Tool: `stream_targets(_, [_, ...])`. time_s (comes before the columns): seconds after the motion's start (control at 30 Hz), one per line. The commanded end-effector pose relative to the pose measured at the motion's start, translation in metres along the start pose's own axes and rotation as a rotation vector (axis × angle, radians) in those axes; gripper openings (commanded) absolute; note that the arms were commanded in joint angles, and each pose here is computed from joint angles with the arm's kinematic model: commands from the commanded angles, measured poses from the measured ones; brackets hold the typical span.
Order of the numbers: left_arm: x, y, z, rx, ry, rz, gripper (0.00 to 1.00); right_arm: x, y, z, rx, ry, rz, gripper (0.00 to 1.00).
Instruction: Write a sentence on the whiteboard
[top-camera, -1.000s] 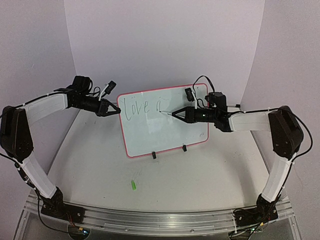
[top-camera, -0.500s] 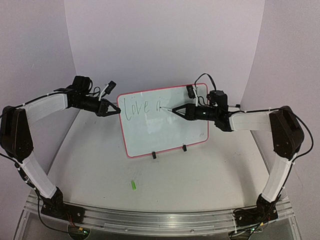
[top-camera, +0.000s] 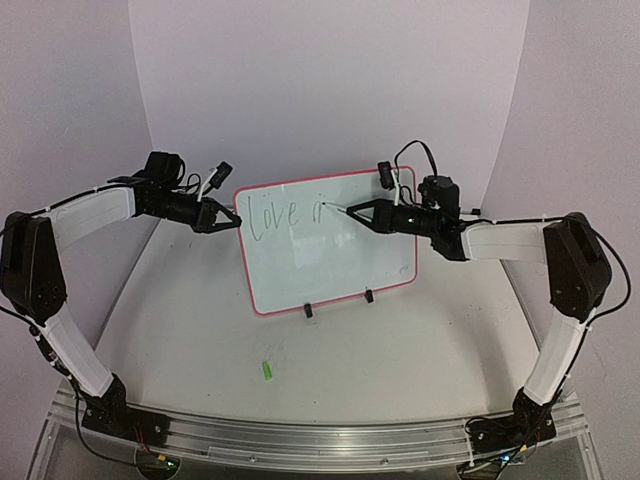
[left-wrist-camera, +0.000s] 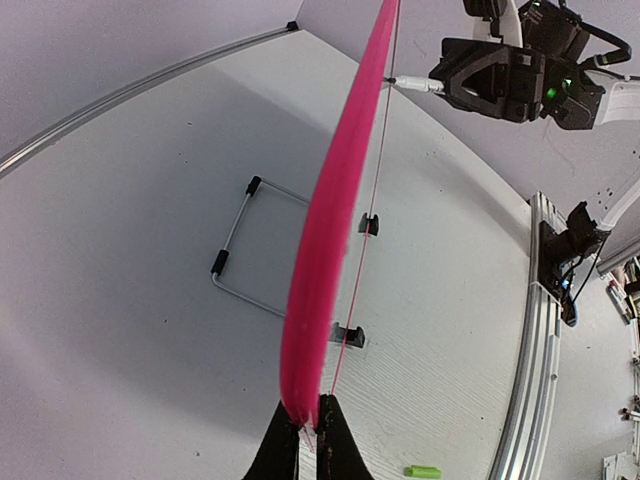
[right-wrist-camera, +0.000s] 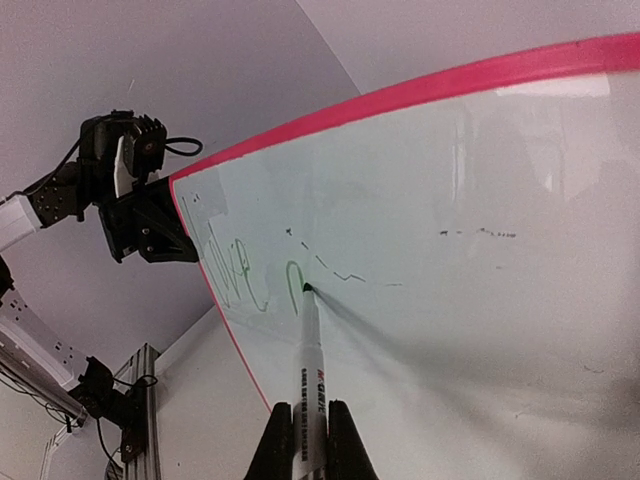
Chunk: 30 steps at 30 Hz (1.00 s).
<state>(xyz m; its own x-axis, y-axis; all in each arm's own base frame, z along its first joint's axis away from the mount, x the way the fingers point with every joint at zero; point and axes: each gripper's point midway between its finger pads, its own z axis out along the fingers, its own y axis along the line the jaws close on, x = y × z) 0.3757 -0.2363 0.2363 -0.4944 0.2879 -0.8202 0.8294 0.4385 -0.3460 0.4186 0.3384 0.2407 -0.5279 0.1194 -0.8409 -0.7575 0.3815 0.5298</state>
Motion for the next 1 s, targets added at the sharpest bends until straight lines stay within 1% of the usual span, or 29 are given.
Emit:
stream_targets(0.0, [0.002,-0.002,-0.001,-0.012,0.024,0.007,0.00,-0.039,-0.006,-0.019,0.081,-0.127,-0.043,0.00])
stream_targets(0.4, [0.003,-0.002,-0.001,-0.012,0.025,0.006,0.00,-0.003,-0.026,-0.014,0.094,-0.052,0.016,0.00])
stream_targets(0.77, [0.003,-0.001,0.000,-0.011,0.025,0.004,0.00,0.027,-0.036,-0.019,0.131,0.016,0.046,0.00])
stream_targets(0.87, [0.002,-0.002,-0.001,-0.012,0.023,0.006,0.00,0.029,-0.035,-0.020,0.132,0.018,0.045,0.00])
stream_targets(0.97, [0.003,-0.001,0.000,-0.011,0.024,0.004,0.00,0.020,-0.028,-0.023,0.116,0.005,0.033,0.00])
